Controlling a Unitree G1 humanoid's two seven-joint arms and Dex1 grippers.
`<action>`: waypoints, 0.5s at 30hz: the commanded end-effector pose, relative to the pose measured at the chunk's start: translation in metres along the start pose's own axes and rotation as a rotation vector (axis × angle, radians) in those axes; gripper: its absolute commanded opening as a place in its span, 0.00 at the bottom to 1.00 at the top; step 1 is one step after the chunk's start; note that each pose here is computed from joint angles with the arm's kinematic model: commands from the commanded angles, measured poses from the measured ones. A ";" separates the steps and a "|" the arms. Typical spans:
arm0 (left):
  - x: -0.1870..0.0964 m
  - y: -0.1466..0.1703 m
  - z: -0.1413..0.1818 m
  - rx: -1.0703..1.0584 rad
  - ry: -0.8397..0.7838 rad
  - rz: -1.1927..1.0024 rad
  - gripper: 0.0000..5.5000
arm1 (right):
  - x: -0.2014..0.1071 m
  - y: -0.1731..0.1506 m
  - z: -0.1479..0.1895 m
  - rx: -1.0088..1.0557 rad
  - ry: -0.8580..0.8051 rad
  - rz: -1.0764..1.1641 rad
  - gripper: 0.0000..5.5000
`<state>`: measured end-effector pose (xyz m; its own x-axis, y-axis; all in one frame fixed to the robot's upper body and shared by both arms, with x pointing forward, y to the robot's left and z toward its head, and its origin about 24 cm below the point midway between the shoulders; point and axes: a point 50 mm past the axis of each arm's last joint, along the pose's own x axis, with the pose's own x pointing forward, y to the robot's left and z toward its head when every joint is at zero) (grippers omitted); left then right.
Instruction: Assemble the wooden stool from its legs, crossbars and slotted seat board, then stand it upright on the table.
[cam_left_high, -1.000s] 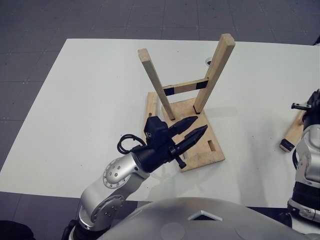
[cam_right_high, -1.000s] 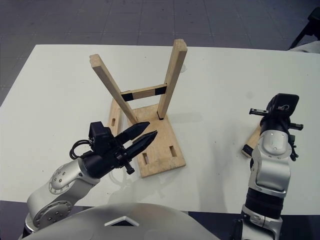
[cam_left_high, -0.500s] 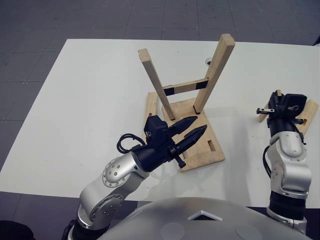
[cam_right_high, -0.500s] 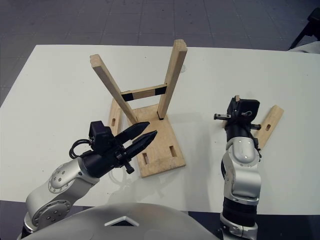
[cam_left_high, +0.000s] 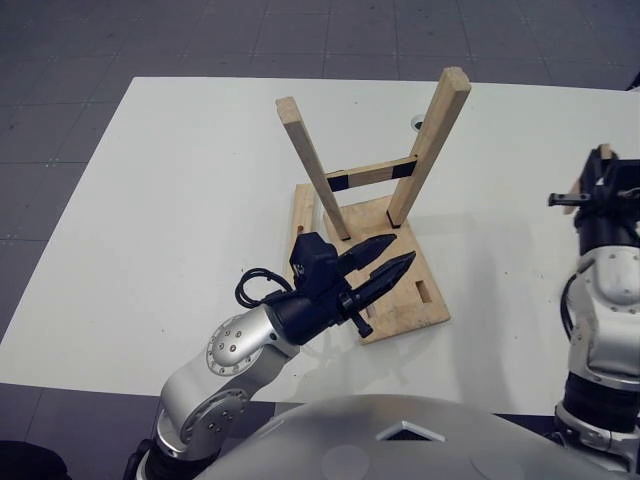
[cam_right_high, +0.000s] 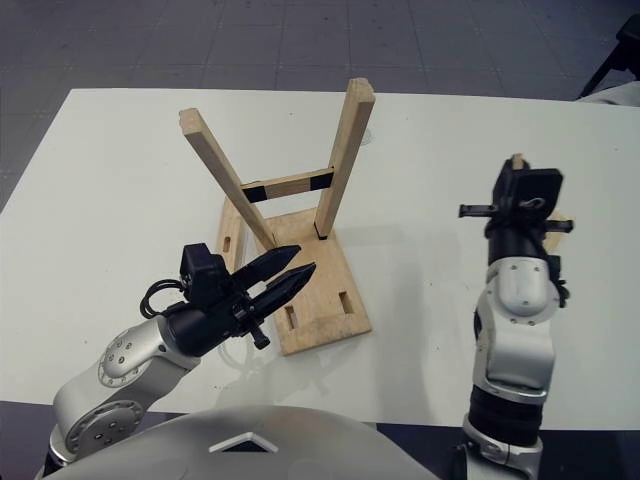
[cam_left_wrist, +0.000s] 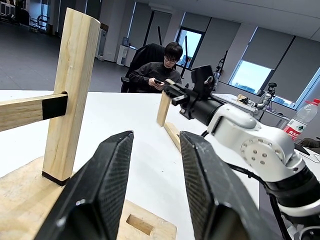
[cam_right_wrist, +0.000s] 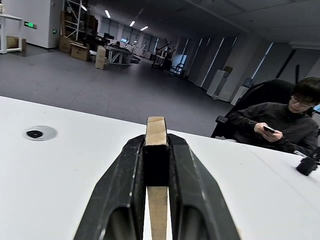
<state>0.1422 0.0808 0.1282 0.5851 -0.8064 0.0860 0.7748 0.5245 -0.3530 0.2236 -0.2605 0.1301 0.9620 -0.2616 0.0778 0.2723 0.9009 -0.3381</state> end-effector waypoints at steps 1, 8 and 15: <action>0.000 0.001 -0.003 -0.003 0.007 0.014 0.31 | 0.006 -0.040 -0.012 -0.044 0.055 -0.127 0.08; 0.000 0.001 -0.002 -0.003 0.004 0.012 0.31 | 0.013 -0.081 -0.052 -0.129 0.208 -0.266 0.08; -0.002 0.001 -0.001 -0.002 0.007 0.006 0.31 | 0.017 -0.070 -0.074 -0.086 0.262 -0.226 0.08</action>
<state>0.1418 0.0817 0.1269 0.5885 -0.8044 0.0810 0.7703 0.5275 -0.3584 0.2129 -0.3606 0.0847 0.8172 -0.5689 -0.0923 0.4798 0.7602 -0.4382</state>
